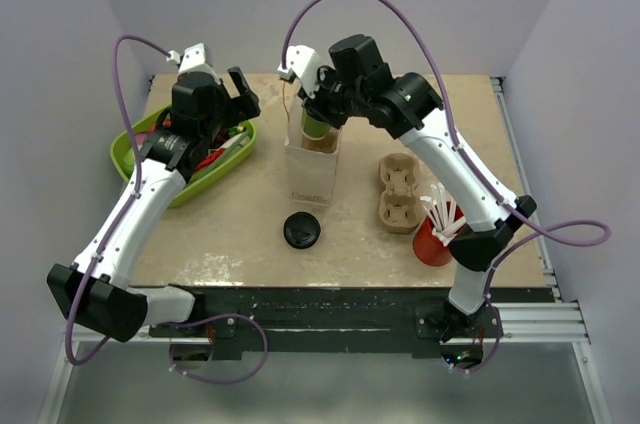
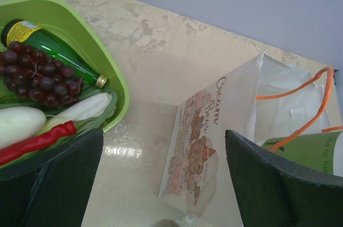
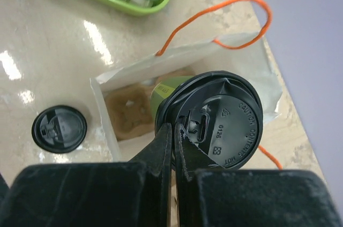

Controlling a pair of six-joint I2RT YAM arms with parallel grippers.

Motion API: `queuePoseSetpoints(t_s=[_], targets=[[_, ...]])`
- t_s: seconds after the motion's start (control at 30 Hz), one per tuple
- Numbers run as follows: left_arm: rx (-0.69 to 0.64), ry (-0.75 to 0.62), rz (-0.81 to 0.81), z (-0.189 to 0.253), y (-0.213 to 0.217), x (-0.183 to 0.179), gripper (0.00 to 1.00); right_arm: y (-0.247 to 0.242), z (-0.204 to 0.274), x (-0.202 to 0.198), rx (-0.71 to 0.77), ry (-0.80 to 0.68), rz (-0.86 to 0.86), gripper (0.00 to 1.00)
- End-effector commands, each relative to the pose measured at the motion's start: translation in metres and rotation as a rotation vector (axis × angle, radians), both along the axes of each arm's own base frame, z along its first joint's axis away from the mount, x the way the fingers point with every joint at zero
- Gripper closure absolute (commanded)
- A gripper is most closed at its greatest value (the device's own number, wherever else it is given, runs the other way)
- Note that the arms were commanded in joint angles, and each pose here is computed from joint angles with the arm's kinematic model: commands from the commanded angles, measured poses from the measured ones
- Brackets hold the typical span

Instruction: Pack the takeout coffee

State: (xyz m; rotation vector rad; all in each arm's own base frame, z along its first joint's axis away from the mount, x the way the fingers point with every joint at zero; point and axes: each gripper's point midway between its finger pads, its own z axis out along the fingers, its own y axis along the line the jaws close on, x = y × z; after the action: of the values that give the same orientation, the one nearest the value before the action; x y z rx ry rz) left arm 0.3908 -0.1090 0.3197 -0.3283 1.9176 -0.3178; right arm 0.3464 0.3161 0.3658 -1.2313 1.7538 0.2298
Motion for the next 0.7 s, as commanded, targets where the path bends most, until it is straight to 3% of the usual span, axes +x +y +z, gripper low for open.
queuePoseSetpoints(t_s=[0.0, 0.33, 0.53, 0.67], targets=[[-0.008, -0.060, 0.037, 0.019, 0.010, -0.005, 0.00, -0.005, 0.009, -0.018, -0.014, 0.006, 0.034, 1.00], [-0.007, -0.051, 0.027, 0.014, 0.009, -0.005, 0.00, 0.007, -0.033, 0.004, -0.081, 0.028, 0.003, 1.00], [-0.002, -0.037, 0.022, 0.008, 0.007, -0.003, 0.00, 0.007, -0.042, 0.039, -0.077, -0.019, -0.173, 1.00], [-0.006, -0.031, 0.007, 0.005, 0.004, -0.002, 0.00, 0.014, -0.039, 0.053, -0.047, -0.088, -0.182, 1.00]])
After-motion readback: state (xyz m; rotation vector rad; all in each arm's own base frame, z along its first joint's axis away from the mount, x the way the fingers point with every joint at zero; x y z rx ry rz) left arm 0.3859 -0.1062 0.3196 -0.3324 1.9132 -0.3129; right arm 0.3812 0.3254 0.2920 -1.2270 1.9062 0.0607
